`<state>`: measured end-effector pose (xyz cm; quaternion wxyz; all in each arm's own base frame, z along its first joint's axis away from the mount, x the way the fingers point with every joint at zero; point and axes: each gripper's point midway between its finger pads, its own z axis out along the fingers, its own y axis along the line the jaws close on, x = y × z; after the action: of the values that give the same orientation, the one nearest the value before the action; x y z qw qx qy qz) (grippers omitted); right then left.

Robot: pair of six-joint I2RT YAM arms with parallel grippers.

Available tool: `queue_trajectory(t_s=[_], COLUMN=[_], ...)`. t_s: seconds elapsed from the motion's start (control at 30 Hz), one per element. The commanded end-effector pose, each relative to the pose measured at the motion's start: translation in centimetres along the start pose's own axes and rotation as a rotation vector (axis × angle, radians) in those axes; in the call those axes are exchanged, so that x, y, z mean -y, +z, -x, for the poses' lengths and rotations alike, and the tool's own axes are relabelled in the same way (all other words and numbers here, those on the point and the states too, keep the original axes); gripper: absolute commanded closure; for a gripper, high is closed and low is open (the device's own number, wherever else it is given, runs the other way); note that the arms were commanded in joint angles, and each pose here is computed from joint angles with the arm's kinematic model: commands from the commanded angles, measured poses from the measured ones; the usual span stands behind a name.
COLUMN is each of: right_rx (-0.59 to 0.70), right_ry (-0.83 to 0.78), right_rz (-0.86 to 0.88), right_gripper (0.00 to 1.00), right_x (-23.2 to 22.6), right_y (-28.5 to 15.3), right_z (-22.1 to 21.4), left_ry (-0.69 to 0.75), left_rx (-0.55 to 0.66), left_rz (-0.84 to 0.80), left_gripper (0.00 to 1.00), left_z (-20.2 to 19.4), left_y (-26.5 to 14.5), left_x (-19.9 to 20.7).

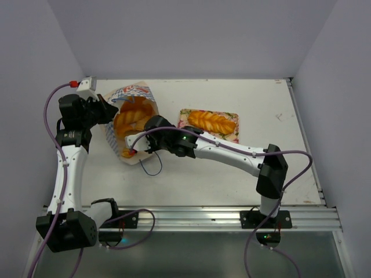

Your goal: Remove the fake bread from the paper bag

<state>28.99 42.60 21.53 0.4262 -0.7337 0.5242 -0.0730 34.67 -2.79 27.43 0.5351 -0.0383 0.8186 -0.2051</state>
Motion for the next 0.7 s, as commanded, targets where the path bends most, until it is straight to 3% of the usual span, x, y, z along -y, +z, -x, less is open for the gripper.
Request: queue_trajectory(t_s=[0.0, 0.67], right_rx=[0.073, 0.277], right_ry=[0.070, 0.343], right_rz=[-0.039, 0.168], right_gripper=[1.00, 1.00], right_x=[2.1, -0.3], right_y=[-3.7, -14.7], right_z=[0.3, -3.6], left_ry=[0.016, 0.003], left_rx=[0.043, 0.045], left_rz=[0.009, 0.041], left_gripper=[1.00, 1.00], left_z=[1.4, 2.0], left_y=[-0.1, 0.2], left_x=[-0.1, -0.6])
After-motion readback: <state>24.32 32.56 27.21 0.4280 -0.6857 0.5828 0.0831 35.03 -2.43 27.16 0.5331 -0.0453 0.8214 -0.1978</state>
